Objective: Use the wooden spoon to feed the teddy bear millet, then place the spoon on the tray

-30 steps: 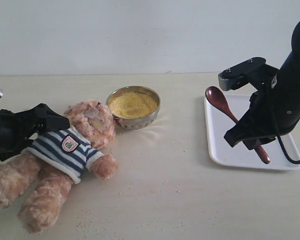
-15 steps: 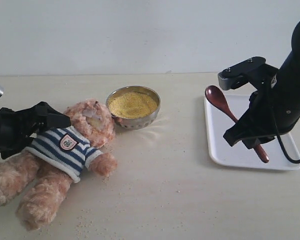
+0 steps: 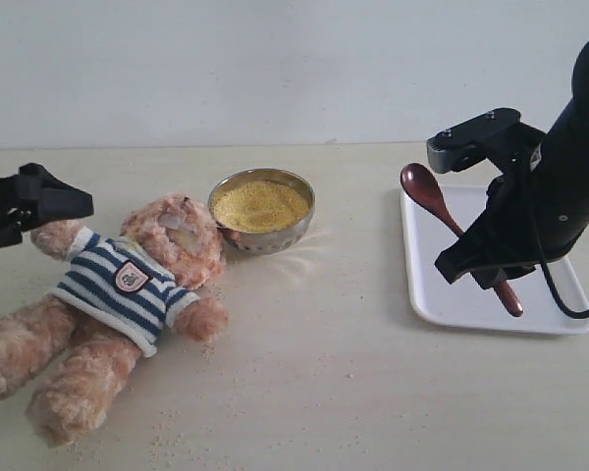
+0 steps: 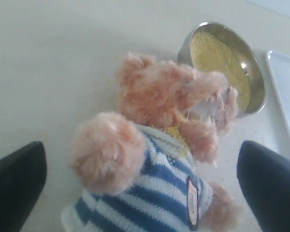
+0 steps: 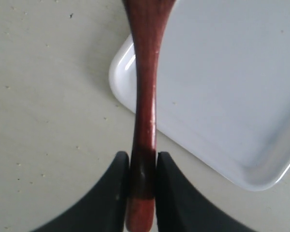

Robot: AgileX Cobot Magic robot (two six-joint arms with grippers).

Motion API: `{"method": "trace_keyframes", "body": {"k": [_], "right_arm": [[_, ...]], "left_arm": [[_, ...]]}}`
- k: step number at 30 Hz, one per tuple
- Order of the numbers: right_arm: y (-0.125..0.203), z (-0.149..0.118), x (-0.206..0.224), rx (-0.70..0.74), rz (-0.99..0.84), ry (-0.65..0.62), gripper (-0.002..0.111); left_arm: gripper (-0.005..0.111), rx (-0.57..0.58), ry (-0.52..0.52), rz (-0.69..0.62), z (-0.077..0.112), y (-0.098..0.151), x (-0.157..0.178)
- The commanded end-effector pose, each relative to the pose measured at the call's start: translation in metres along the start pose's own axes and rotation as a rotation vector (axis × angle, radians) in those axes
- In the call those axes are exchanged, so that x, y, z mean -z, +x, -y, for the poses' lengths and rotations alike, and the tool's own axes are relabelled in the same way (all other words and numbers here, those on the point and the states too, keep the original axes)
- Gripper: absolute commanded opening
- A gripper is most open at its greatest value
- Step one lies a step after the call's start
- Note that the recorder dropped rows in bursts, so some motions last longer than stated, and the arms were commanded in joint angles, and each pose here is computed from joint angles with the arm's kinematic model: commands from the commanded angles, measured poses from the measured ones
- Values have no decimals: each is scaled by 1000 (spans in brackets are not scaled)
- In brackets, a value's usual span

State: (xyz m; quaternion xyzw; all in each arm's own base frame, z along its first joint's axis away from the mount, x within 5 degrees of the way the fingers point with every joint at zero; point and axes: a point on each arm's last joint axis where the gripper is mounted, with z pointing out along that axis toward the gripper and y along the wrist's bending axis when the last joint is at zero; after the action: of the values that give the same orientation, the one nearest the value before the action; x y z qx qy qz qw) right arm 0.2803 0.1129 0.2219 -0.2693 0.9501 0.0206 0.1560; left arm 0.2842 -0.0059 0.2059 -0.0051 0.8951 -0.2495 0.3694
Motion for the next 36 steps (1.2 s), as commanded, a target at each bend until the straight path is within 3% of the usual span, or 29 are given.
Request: {"method": "trace_keyframes", "body": {"k": [1, 3, 7, 12, 14, 15, 17, 19, 22, 24, 26, 30, 34, 36], "right_arm": [[-1, 0, 5, 0, 19, -1, 0], [-1, 0, 5, -5, 20, -5, 0], [-1, -1, 5, -15, 24, -15, 0], [-1, -1, 5, -15, 24, -15, 0], [-1, -1, 5, -18, 20, -18, 0], [-1, -1, 5, -21, 19, -22, 0], [-1, -2, 5, -24, 15, -26, 0], [-1, -3, 5, -36, 14, -39, 0], [-2, -3, 5, -36, 27, -43, 0], [-3, -3, 5, -38, 38, -42, 0], [-4, -3, 5, -40, 48, -41, 0], [-4, -3, 5, -43, 54, -43, 0], [-4, -4, 5, -46, 49, -47, 0], [-4, -4, 5, -46, 45, -48, 0]], "left_arm": [[87, -4, -88, 150, 9, -19, 32], [64, 40, -153, 233, 11, -26, 47], [5, 129, -293, 427, 14, -39, 81], [7, 438, -488, 737, 6, -46, 125], [7, 589, -611, 910, 0, -48, 151], [7, 602, -689, 1002, 0, -50, 167], [7, 462, -857, 1144, 6, -56, 200], [7, 194, -950, 1233, 23, -62, 227], [7, -382, -1017, 1313, 62, -70, 255], [7, -646, -951, 1310, 90, -66, 267], [7, -727, -819, 1271, 110, -53, 277], [7, -473, -501, 1237, 128, -13, 293], [5, -252, -318, 1265, 128, 21, 295], [5, -198, -259, 1323, 128, 35, 299]]}}
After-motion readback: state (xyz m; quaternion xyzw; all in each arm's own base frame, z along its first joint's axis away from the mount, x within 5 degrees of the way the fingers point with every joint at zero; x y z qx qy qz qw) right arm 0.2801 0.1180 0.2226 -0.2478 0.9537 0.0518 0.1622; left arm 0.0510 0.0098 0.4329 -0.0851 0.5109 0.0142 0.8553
